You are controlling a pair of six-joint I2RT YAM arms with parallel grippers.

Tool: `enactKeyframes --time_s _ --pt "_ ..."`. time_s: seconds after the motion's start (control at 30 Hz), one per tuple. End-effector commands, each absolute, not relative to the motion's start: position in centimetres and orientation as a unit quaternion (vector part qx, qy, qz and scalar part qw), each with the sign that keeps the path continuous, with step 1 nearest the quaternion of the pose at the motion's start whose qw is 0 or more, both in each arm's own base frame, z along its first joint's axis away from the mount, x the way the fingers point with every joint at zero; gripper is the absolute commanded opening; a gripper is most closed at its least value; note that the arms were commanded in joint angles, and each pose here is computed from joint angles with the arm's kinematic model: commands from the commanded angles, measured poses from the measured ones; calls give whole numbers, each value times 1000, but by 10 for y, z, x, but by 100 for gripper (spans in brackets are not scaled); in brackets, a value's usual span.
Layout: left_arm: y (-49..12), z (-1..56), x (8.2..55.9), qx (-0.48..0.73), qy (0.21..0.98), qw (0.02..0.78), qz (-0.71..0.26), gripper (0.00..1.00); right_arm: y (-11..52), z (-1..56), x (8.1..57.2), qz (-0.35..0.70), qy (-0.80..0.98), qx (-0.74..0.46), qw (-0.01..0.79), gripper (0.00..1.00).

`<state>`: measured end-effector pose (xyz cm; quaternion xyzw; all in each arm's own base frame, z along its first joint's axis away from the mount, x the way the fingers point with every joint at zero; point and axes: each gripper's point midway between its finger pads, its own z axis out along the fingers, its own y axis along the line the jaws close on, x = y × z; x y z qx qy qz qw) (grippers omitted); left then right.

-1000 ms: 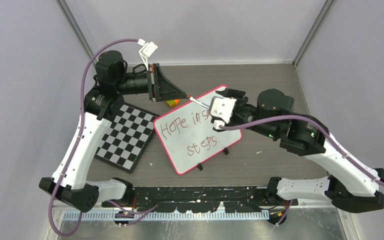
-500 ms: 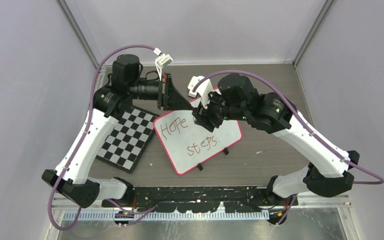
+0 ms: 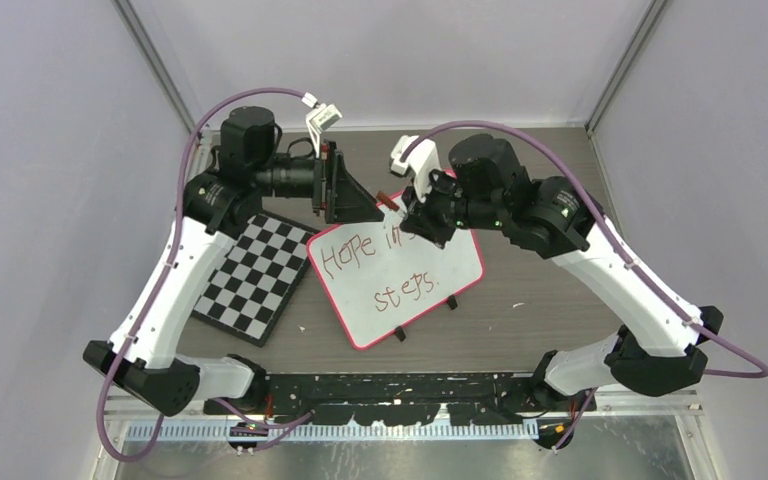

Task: Write a sentence on the whiteboard
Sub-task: Place the whiteboard marker at the center of the board.

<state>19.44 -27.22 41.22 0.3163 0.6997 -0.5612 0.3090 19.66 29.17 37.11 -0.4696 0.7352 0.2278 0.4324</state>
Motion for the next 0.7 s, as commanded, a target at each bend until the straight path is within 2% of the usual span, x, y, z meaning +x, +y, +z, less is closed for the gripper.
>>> enactKeyframes --time_s 0.0,0.03,0.07,0.33,0.53,0.67 --pt "-260 441 210 311 684 358 -555 86 262 396 225 219 747 -408 477 0" --pt "-255 444 218 306 687 366 -549 95 251 393 237 210 759 -390 477 0" --pt "-250 446 224 300 691 373 -542 99 239 390 250 200 771 -371 477 0" --pt "-210 428 277 228 745 390 -491 100 105 328 361 107 881 -216 408 0" --pt "-183 392 295 240 793 398 -395 100 -10 258 411 20 938 -107 329 0" --pt "-165 363 302 241 826 388 -331 100 -62 204 433 15 959 -47 278 0"
